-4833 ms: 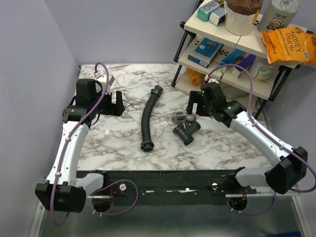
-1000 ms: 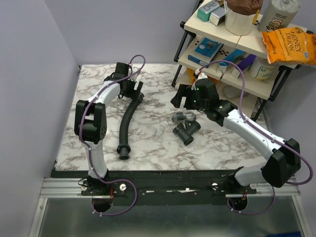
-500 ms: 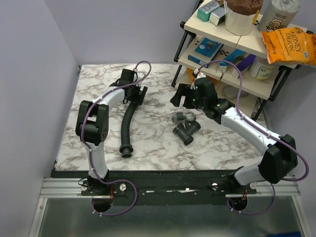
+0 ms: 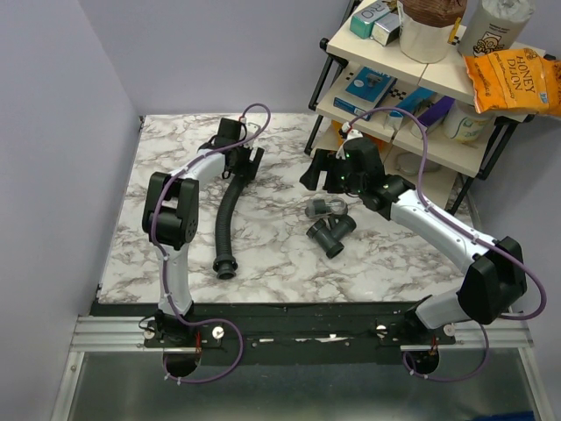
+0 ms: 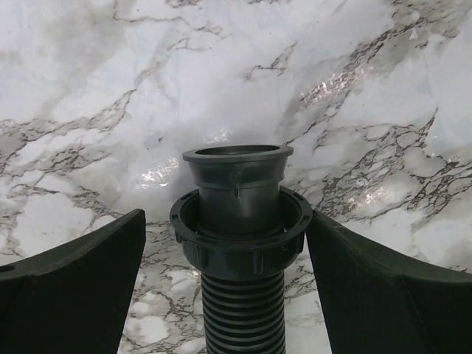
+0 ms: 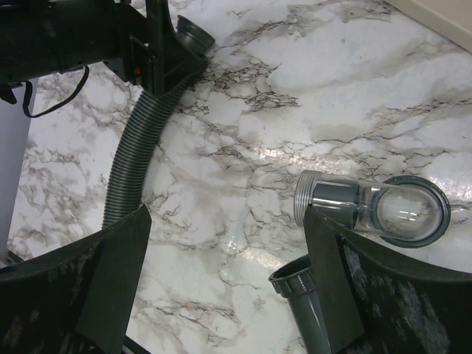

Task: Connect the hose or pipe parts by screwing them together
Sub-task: Pick up the pipeline from the center of the board.

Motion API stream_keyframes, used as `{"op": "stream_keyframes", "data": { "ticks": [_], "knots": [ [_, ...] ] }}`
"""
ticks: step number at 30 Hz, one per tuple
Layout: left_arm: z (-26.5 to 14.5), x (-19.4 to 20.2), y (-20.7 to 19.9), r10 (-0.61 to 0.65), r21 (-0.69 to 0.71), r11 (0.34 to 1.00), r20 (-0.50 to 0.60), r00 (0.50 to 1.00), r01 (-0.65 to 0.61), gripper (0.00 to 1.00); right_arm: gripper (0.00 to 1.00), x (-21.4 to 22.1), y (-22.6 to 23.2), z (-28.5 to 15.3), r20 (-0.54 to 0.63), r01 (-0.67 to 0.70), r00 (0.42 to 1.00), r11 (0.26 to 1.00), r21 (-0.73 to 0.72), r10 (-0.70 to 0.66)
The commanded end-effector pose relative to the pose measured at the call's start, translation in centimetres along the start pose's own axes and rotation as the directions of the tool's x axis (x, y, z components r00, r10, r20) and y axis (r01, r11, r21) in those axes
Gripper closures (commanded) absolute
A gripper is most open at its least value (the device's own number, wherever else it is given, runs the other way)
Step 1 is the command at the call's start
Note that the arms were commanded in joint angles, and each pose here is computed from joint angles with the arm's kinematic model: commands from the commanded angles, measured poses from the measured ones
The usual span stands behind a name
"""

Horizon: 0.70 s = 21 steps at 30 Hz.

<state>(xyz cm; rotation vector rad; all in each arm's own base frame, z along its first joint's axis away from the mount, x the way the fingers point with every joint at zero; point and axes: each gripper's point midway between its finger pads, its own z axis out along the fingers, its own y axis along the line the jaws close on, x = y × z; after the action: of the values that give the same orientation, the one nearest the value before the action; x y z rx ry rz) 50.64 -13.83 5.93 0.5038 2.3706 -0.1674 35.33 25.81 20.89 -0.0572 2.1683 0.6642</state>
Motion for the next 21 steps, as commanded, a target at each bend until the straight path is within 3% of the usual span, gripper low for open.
{"op": "stream_keyframes", "data": {
  "ticks": [1, 14, 19, 21],
  "knots": [
    [0.5, -0.5, -0.4, -0.006, 0.015, 1.000, 0.001, 1.000, 0.006, 0.06, 0.08, -0.9, 0.4, 0.3, 0.020, 0.006, 1.000, 1.000, -0.016, -0.005],
    [1.8, -1.5, -1.2, 0.000, 0.017, 1.000, -0.023, 1.000, 0.001, 0.13, 0.09, -0.1, 0.1, 0.5, 0.007, -0.015, 1.000, 1.000, -0.020, 0.015],
    [1.1, -0.6, -0.8, 0.018, -0.012, 1.000, -0.047, 0.999, -0.018, 0.12, 0.09, -0.1, 0.0, 0.3, 0.013, -0.002, 1.000, 1.000, -0.016, 0.002],
    [0.8, -0.3, -0.3, 0.018, -0.035, 0.999, -0.053, 0.998, -0.020, 0.06, 0.09, 0.0, 0.0, 0.4, 0.010, -0.001, 1.000, 1.000, -0.018, 0.001]
  ]
}}
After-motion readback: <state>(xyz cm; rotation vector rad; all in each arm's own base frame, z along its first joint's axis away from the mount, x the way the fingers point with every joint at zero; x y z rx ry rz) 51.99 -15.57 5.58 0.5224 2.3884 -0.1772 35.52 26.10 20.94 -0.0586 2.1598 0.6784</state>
